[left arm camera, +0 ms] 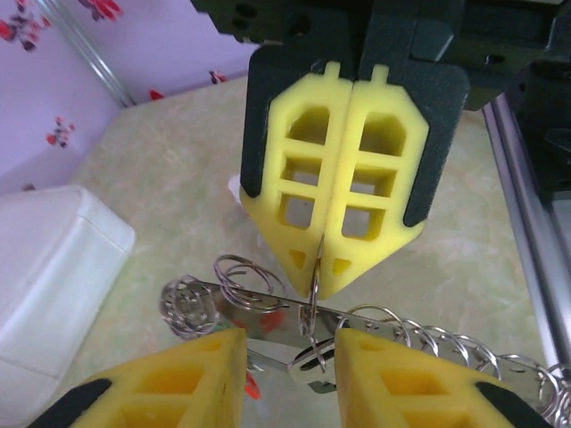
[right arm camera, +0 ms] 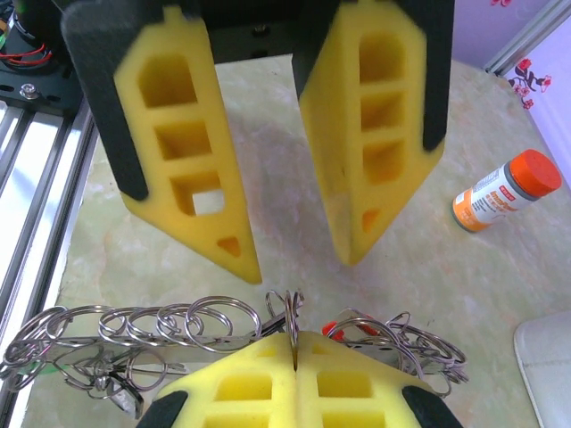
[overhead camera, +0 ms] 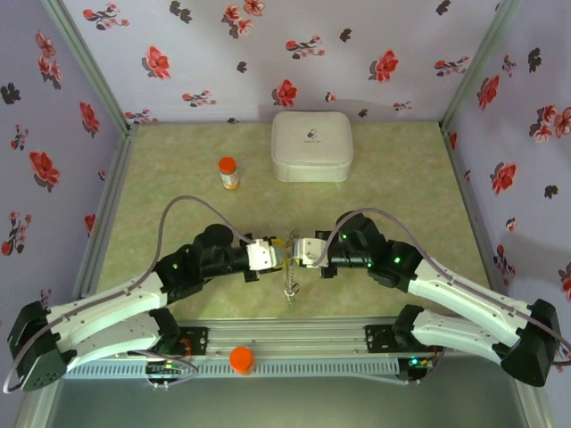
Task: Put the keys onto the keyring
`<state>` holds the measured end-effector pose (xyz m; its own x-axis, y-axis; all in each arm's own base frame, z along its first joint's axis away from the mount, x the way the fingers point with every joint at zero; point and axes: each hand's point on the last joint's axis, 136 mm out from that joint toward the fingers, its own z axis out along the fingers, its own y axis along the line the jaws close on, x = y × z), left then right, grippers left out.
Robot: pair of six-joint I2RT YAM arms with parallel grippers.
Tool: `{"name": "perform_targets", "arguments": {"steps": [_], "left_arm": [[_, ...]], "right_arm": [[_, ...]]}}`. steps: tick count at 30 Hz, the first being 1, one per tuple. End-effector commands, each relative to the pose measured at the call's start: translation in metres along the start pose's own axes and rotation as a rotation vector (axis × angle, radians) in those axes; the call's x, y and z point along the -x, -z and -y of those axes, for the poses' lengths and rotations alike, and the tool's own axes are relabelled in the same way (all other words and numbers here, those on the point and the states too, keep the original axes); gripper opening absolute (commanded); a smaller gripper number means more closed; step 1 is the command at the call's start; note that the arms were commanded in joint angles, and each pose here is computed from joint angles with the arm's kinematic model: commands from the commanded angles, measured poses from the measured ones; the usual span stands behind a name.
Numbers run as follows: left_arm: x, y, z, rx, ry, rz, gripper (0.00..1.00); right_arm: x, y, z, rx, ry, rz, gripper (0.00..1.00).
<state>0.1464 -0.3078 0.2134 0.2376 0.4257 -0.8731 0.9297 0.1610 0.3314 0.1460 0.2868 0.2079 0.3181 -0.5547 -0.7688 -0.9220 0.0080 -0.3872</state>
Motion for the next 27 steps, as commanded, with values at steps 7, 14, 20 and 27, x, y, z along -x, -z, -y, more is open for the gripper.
{"name": "perform_targets", "arguments": {"steps": [7,14,20,27], "left_arm": [[0.0089,-0.0066,-0.0026,-0.037,0.106,0.020,0.26],[0.0097,-0.0078,-0.0001,-0.055,0.104,0.024,0.23],[0.0098,-0.0097,0.0006,-0.063,0.098,0.020,0.20],[0.0133,-0.0099,-0.0006,-0.065,0.084,0.019,0.14]], "right_arm": [[0.0127,-0.0003,0.0026,-0.011,0.032,0.044,0.00],[0.0148,-0.0027,0.0029,-0.008,0.037,0.047,0.00],[0.0175,-0.0033,0.0024,-0.005,0.039,0.056,0.00],[0.0179,-0.0035,0.0003,0.001,0.032,0.062,0.00]]}}
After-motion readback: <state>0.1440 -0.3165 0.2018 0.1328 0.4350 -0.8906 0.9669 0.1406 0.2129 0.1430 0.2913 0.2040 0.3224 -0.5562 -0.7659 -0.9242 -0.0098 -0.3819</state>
